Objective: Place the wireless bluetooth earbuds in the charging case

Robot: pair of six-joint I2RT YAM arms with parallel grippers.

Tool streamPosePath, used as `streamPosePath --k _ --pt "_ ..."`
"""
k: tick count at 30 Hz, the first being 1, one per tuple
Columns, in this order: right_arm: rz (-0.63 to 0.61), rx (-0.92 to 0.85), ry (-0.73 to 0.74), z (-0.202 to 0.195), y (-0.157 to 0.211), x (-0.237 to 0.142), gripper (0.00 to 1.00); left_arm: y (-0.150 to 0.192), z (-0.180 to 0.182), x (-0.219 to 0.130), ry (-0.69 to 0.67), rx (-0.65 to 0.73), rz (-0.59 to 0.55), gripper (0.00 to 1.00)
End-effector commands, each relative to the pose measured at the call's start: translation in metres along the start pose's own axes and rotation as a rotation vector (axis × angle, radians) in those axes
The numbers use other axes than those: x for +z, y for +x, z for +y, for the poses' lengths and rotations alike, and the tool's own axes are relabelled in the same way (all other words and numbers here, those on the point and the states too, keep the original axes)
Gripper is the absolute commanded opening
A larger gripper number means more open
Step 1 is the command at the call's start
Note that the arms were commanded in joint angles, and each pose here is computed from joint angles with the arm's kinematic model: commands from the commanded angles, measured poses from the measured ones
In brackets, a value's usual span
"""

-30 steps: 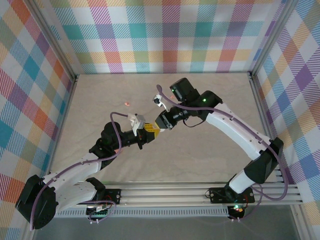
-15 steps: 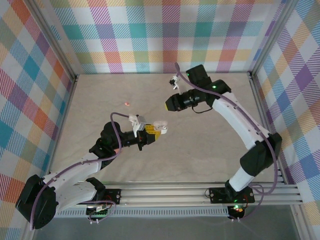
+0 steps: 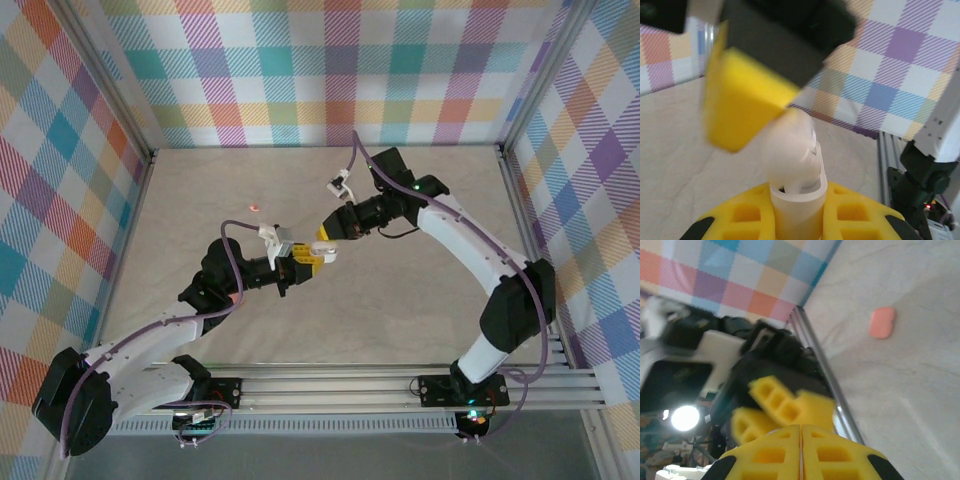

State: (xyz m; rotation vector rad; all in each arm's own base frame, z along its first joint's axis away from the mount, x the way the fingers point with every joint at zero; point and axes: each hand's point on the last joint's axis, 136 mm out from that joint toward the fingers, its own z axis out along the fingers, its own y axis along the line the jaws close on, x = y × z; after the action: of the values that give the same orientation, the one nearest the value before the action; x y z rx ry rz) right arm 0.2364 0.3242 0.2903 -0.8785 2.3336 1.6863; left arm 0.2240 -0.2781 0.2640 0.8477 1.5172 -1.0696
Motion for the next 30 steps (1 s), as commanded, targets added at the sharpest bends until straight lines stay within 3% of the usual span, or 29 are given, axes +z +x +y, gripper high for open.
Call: streamPosePath --k 1,6,11,15,19,22,26,30 --pt "-0.003 -0.103 -0.091 0.041 0.01 -0.012 0.1 -0.019 0.008 0.001 -0.048 0.026 -0.05 0.0" --pt "-0.091 -0.158 -0.002 0.035 0.005 -0.029 0.15 -0.016 0.012 -0.001 -0.071 -0.007 -0.054 0.0" --pt "-0.256 -0.162 0.047 0.008 -0.006 -0.054 0.42 -0.015 0.016 -0.002 -0.082 -0.083 -0.053 0.0" --pt "-0.328 -0.195 0.028 -0.011 0.0 -0.048 0.58 -0.022 0.014 0.002 -0.042 -0.151 -0.057 0.0" --pt "-0.349 -0.157 0.043 -0.035 0.001 -0.04 0.65 -0.026 0.026 0.018 -0.03 -0.325 0.017 0.0" --pt "-0.358 -0.07 0.27 -0.074 0.002 -0.047 0.65 -0.022 0.042 0.038 -0.031 -0.469 0.091 0.0" --pt "-0.445 0.091 0.629 -0.134 0.012 -0.094 0.66 0.012 0.08 0.064 -0.144 -0.625 0.176 0.0" --pt "-0.539 0.231 0.713 -0.17 0.03 -0.133 0.66 0.054 0.112 0.101 -0.213 -0.775 0.251 0.0"
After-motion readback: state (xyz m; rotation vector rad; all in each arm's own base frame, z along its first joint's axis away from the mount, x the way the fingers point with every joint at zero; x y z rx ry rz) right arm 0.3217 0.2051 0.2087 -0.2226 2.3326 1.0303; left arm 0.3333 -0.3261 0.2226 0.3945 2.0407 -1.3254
